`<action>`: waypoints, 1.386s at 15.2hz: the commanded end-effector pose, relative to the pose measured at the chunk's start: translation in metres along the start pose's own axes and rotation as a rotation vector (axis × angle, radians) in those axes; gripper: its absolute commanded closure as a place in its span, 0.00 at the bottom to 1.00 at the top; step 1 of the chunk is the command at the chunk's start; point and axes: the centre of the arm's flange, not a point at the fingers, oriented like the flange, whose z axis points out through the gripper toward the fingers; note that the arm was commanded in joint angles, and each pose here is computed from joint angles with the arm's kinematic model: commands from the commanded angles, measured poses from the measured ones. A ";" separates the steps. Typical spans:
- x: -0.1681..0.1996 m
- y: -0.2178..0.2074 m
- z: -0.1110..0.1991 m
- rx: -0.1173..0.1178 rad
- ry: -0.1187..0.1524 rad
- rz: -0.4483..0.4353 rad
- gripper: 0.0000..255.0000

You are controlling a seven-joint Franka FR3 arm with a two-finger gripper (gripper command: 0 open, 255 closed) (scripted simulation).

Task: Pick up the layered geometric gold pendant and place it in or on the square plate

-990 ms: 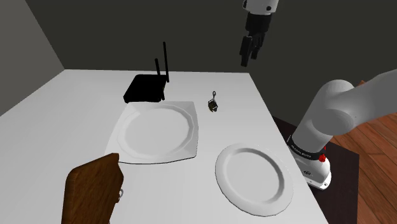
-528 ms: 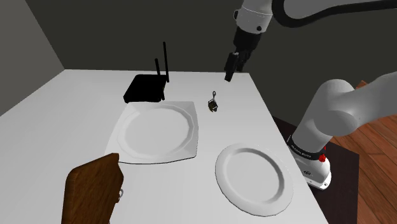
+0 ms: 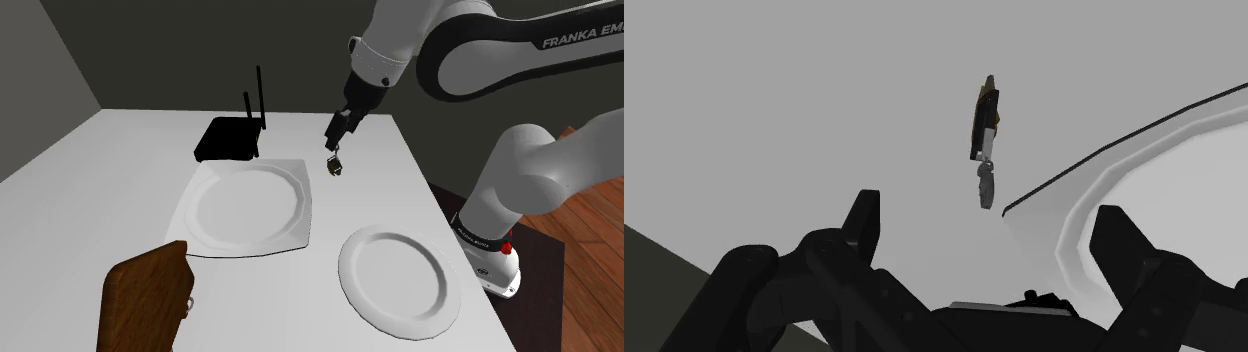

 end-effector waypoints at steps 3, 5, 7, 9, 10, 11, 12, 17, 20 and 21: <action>-0.001 -0.002 0.020 0.000 0.005 0.000 0.00; -0.001 -0.002 0.033 0.000 0.005 0.000 0.00; -0.001 -0.002 0.033 0.000 0.005 0.000 0.00; -0.001 -0.002 0.033 0.000 0.005 0.000 0.00; -0.001 -0.002 0.033 0.000 0.005 0.000 0.00; -0.001 -0.002 0.033 0.000 0.005 0.000 0.00; -0.001 -0.002 0.033 0.000 0.005 0.000 0.00; -0.001 -0.002 0.033 0.000 0.005 0.000 1.00; -0.001 -0.002 0.033 0.000 0.005 0.000 1.00; -0.001 -0.002 0.033 0.000 0.005 0.000 1.00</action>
